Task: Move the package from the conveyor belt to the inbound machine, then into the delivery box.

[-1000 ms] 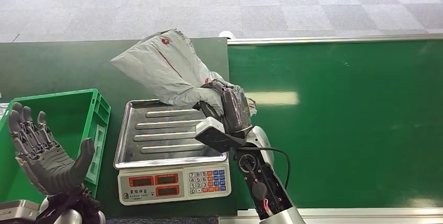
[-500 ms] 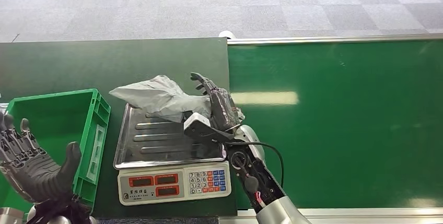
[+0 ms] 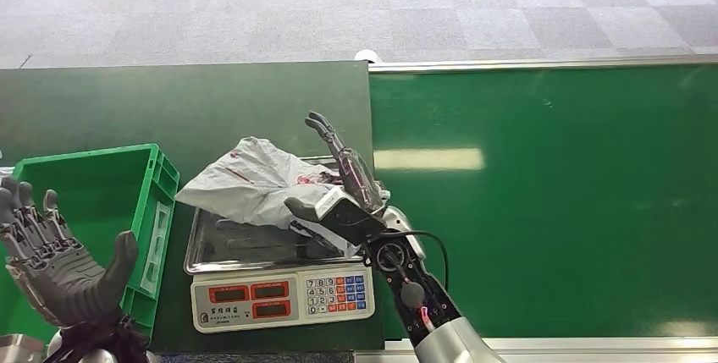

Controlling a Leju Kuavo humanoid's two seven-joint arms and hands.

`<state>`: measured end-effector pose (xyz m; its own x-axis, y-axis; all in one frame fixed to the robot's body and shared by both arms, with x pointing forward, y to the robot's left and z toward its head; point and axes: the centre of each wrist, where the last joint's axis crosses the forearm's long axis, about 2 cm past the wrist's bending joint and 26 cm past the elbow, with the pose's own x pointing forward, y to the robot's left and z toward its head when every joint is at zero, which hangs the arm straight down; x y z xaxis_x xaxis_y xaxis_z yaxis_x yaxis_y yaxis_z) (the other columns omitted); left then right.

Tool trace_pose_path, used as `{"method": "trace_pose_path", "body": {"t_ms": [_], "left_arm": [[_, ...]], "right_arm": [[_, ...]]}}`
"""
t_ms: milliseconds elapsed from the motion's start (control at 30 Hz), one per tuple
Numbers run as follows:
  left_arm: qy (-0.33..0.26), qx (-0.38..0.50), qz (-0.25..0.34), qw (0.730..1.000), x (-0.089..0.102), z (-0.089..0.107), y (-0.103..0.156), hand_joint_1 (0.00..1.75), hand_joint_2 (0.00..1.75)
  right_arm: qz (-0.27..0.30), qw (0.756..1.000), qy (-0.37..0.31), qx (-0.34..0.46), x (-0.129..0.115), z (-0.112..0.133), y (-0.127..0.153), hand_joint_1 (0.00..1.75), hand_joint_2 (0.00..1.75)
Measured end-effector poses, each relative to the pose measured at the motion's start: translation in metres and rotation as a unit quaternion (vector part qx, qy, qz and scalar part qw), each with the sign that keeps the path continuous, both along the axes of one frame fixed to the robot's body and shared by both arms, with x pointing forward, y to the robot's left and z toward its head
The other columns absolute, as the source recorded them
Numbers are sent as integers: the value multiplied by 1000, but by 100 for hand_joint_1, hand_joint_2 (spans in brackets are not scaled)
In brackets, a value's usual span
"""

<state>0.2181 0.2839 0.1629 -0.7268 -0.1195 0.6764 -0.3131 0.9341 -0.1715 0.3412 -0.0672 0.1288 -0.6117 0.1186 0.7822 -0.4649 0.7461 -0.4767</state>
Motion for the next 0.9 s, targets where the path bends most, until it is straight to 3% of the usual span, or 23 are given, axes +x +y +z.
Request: {"method": "trace_pose_path", "body": {"t_ms": [167,433,667,900], "left_arm": [[8,4,-13,1000,6,-3,-7,0,175],[37,28,-62,997,30,-16,-37,0,175],[103,148,-66,981,39,-42,-53,0,175],[128,161,-74,976,42,-53,-58,0,175]], "right_arm": [[18,998,34,56,-2,1,-1,0,175],[75,973,91,198,-4,13,-8,0,175],[52,964,78,248,-3,21,-22,0,175],[41,962,68,261,-3,25,-28,0,175]]}}
